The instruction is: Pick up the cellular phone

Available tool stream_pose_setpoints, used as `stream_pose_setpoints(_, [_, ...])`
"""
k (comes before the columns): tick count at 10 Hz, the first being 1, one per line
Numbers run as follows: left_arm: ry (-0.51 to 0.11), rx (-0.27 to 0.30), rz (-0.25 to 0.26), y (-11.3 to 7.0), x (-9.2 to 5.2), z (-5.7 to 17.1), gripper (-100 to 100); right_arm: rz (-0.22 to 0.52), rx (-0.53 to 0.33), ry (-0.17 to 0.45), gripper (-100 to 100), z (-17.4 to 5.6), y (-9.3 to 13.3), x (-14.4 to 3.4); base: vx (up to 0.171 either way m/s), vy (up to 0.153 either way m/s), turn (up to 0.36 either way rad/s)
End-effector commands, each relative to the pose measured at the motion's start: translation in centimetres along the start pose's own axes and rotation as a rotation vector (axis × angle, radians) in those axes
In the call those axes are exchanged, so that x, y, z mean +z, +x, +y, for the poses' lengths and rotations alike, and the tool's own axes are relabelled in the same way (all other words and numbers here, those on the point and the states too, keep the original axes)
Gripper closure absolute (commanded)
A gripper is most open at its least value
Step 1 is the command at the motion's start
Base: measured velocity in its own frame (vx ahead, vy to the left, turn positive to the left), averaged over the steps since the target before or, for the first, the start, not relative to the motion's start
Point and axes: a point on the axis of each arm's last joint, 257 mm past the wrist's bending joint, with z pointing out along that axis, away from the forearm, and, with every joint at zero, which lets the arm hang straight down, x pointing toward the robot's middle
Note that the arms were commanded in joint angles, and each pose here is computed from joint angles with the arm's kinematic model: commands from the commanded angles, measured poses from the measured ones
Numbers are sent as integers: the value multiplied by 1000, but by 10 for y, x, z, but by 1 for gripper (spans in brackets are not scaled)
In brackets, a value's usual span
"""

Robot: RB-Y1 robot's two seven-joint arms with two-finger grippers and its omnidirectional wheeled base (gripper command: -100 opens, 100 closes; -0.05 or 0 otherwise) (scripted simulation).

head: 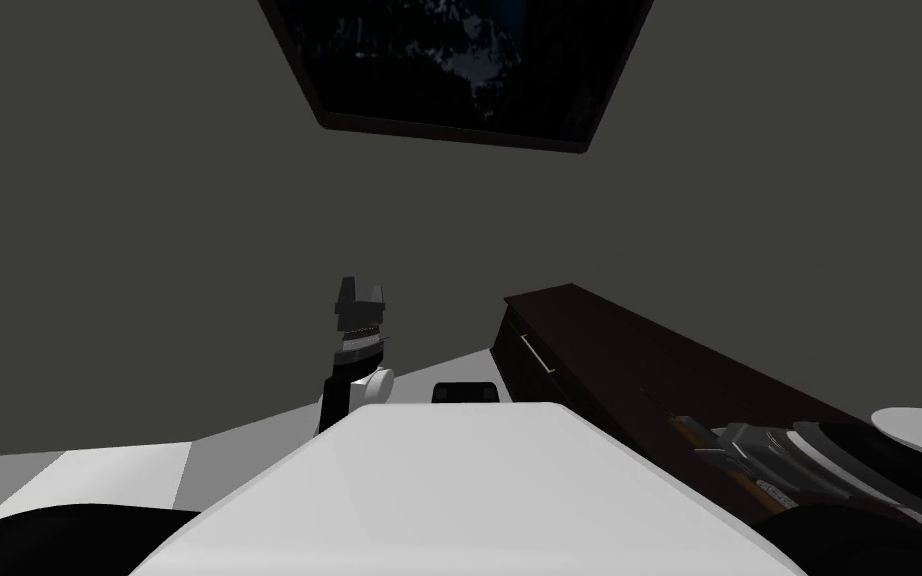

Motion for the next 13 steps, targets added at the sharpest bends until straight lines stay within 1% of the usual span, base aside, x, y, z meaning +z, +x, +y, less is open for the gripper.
stream_pose_setpoints(1, [0, 0, 0, 0, 0, 0, 0, 1, 33, 2, -100, 0, 7, 6, -95, -29, 210])
stream_pose_setpoints(2, [0, 0, 0, 0, 0, 0, 0, 1, 62, 2, -100, 1, 14, 11, -91, -1, 233])
stream_pose_setpoints(3, [0, 0, 0, 0, 0, 0, 0, 1, 45, 1, -100, -1, 9, 9, -42, 1, 44])
stream_pose_setpoints(4, [0, 0, 0, 0, 0, 0, 0, 1, 48, 2, 100, -1, 10, 9, -7, -1, -10])
stream_pose_setpoints(8, [0, 0, 0, 0, 0, 0, 0, 1, 49, 2, 100, -1, 10, 9, 0, 0, 0])
stream_pose_setpoints(9, [0, 0, 0, 0, 0, 0, 0, 1, 49, 2, 0, -1, 10, 9, 0, 0, 0])
stream_pose_setpoints(10, [0, 0, 0, 0, 0, 0, 0, 0, 18, 1, 100, -1, 4, 4, 64, -8, -246])
stream_pose_setpoints(11, [0, 0, 0, 0, 0, 0, 0, 0, 3, 1, 100, -1, 0, 1, 110, 4, -305])
stream_pose_setpoints(13, [0, 0, 0, 0, 0, 0, 0, 0, -56, -1, 100, -3, -13, -9, 122, 17, -263])
